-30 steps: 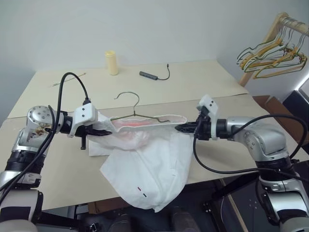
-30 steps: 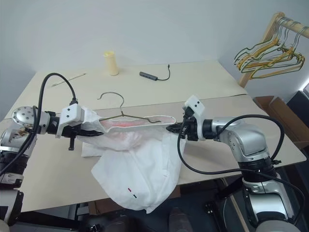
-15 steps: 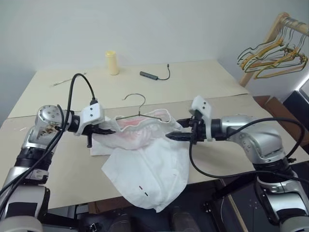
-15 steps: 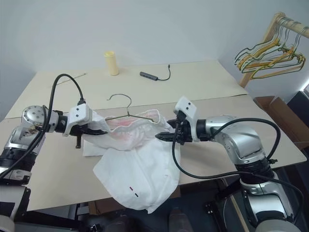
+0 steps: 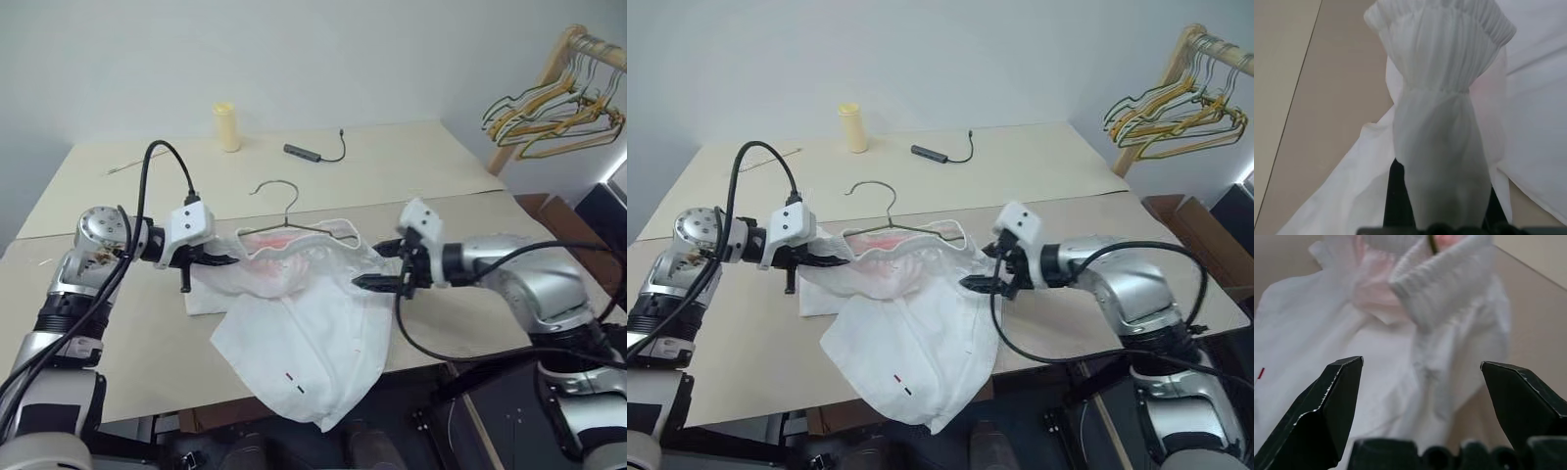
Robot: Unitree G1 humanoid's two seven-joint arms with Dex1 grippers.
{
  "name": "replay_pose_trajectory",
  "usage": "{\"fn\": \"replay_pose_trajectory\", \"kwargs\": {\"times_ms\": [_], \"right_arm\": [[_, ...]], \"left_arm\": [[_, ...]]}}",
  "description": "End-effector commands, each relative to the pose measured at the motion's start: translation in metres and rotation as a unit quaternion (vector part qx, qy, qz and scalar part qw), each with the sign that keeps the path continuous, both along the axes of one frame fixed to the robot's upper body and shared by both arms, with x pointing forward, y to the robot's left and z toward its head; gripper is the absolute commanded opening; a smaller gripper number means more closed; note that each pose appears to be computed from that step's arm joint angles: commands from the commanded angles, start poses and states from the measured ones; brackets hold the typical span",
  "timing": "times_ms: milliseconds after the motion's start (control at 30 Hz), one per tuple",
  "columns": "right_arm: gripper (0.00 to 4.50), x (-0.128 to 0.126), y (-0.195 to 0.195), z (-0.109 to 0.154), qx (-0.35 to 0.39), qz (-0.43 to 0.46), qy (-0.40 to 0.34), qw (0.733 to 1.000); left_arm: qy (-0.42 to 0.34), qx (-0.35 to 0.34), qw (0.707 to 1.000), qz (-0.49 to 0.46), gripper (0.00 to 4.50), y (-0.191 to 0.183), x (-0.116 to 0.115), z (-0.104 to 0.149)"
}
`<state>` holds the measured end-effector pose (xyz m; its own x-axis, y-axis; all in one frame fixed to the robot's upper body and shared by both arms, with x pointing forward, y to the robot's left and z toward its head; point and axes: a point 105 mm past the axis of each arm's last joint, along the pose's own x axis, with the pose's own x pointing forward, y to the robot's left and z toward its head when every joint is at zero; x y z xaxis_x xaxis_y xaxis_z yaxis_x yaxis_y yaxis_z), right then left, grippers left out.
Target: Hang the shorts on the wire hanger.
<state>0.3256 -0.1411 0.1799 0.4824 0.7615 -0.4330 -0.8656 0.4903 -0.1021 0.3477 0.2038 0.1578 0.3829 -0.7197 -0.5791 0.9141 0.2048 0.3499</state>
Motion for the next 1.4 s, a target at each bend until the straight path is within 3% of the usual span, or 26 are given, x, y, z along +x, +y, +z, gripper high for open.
{"fn": "replay_pose_trajectory", "kwargs": {"times_ms": [33,233,433,667,767,867,1200,1233,1367,1400], "right_arm": [[4.47,0.001,-0.012,0.045,0.022,0.01,-0.075,0.997],[4.47,-0.004,0.009,0.07,0.047,0.075,-0.109,0.99],[4.47,-0.01,0.071,0.079,0.079,0.174,-0.122,0.974],[4.47,-0.01,0.127,0.079,0.089,0.227,-0.115,0.963],[4.47,0.0,0.145,0.066,0.079,0.216,-0.098,0.968],[3.92,0.006,0.153,0.063,0.087,0.203,-0.088,0.971],[0.2,0.009,0.159,0.057,0.092,0.216,-0.085,0.968],[0.02,0.008,0.16,0.056,0.092,0.221,-0.085,0.967],[0.02,0.007,0.159,0.054,0.089,0.239,-0.087,0.963],[0.0,0.007,0.158,0.053,0.089,0.242,-0.086,0.962]], "left_arm": [[-0.021,-0.011,1.0,-0.003,0.0,0.002,-0.001,0.016],[-0.014,0.008,1.0,-0.009,0.0,0.002,-0.002,0.012],[-0.006,0.031,0.999,-0.023,0.0,0.004,-0.001,0.012],[-0.006,0.038,0.999,-0.029,0.0,0.004,0.001,0.014],[-0.007,0.039,0.999,-0.03,0.0,0.004,0.001,0.014],[-0.008,0.038,0.999,-0.03,0.0,0.004,0.002,0.014],[-0.013,0.029,0.999,-0.024,0.0,0.004,0.002,0.015],[-0.017,0.027,0.999,-0.029,0.0,0.004,0.001,0.016],[-0.023,0.012,0.999,-0.03,0.0,0.002,0.0,0.019],[-0.022,0.001,0.999,-0.024,0.26,0.002,0.001,0.021]]}}
